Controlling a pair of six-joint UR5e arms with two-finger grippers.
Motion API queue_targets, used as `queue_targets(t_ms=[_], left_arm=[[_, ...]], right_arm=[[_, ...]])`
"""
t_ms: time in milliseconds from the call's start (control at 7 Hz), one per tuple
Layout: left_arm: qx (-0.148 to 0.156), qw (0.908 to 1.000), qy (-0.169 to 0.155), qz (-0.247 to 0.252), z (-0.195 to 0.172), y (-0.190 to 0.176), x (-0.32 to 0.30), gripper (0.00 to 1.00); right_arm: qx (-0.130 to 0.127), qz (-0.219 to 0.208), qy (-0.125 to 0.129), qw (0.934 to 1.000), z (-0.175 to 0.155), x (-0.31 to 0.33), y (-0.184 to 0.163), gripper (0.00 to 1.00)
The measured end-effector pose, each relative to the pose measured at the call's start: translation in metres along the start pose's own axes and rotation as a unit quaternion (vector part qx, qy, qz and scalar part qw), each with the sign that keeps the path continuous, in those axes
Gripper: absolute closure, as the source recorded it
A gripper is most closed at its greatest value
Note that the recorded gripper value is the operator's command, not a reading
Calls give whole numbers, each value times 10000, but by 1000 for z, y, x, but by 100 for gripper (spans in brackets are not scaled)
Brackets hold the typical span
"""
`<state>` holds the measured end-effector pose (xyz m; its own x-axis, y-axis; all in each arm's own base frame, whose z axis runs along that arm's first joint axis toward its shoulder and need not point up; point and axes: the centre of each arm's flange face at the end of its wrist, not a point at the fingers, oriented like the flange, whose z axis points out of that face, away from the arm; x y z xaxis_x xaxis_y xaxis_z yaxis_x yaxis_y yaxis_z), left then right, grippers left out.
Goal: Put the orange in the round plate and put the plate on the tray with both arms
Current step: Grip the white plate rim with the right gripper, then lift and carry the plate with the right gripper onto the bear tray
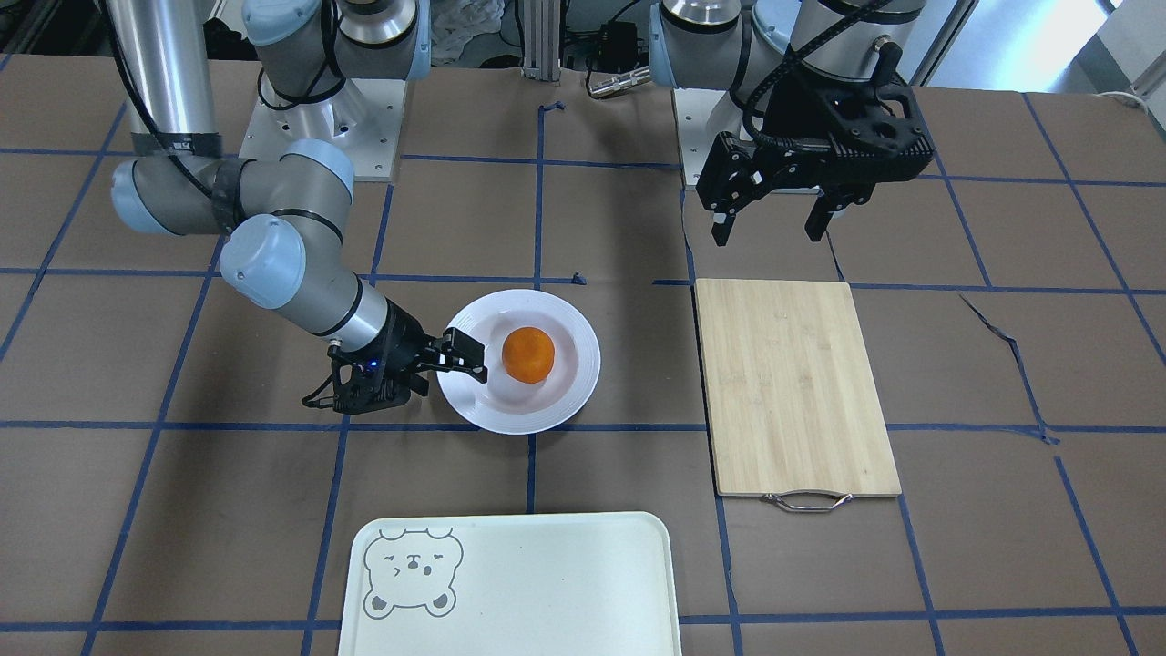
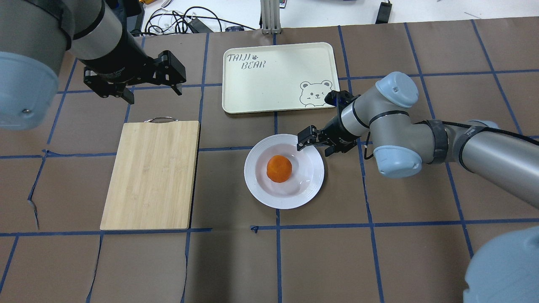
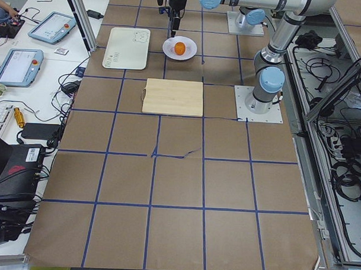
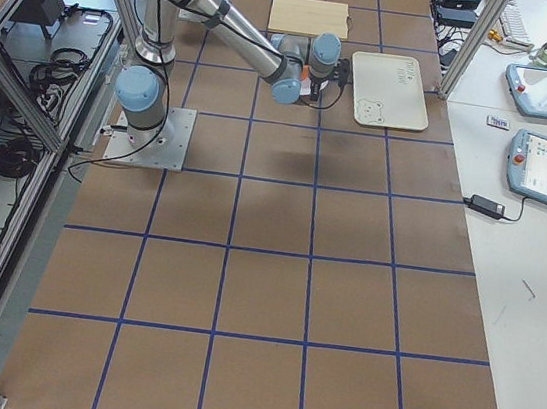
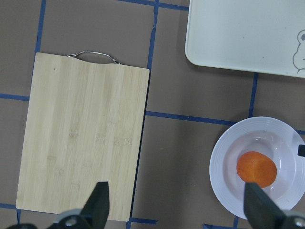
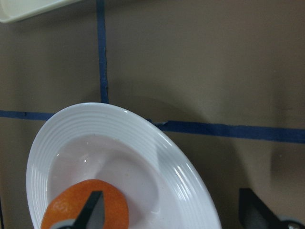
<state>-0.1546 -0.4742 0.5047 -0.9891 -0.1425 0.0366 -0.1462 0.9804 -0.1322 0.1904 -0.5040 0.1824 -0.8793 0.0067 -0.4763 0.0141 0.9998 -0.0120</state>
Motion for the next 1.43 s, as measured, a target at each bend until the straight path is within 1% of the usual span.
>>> queue_targets(t_ms=[143, 286, 429, 571, 714, 857, 1000, 1143, 1286, 1429], left_arm=[[-2, 10000, -10, -4, 0, 1, -1, 0], [-12, 10000, -18, 53, -1, 2, -2, 0], [-51, 9998, -29, 172, -1, 3, -3, 0], [-125, 9996, -39, 240, -2, 5, -4, 0], [-166, 9995, -38, 270, -3, 6, -5, 0], [-183, 9994, -37, 289, -3, 6, -5, 0], [-190, 9994, -34, 295, -3, 7, -5, 0], [-199, 9994, -38, 296, -3, 8, -6, 0], [-234, 9993, -51, 293, -4, 10, -6, 0], [-281, 9992, -63, 287, -5, 12, -7, 0]], right_arm=[[23, 14, -18, 10000, 10, 5, 12, 34], [43, 67, -29, 10000, 15, 7, 20, 35], [31, 160, -28, 9999, 18, 8, 25, 38], [-18, 228, -34, 9997, 22, 10, 32, 57], [-68, 281, -37, 9996, 26, 9, 38, 78], [-108, 399, -33, 9991, 29, 5, 43, 84], [-87, 606, -28, 9981, 30, -2, 46, 93], [-15, 853, -30, 9964, 31, -13, 48, 98], [11, 1022, -21, 9948, 32, -24, 52, 99], [52, 1064, -18, 9943, 30, -33, 55, 99]])
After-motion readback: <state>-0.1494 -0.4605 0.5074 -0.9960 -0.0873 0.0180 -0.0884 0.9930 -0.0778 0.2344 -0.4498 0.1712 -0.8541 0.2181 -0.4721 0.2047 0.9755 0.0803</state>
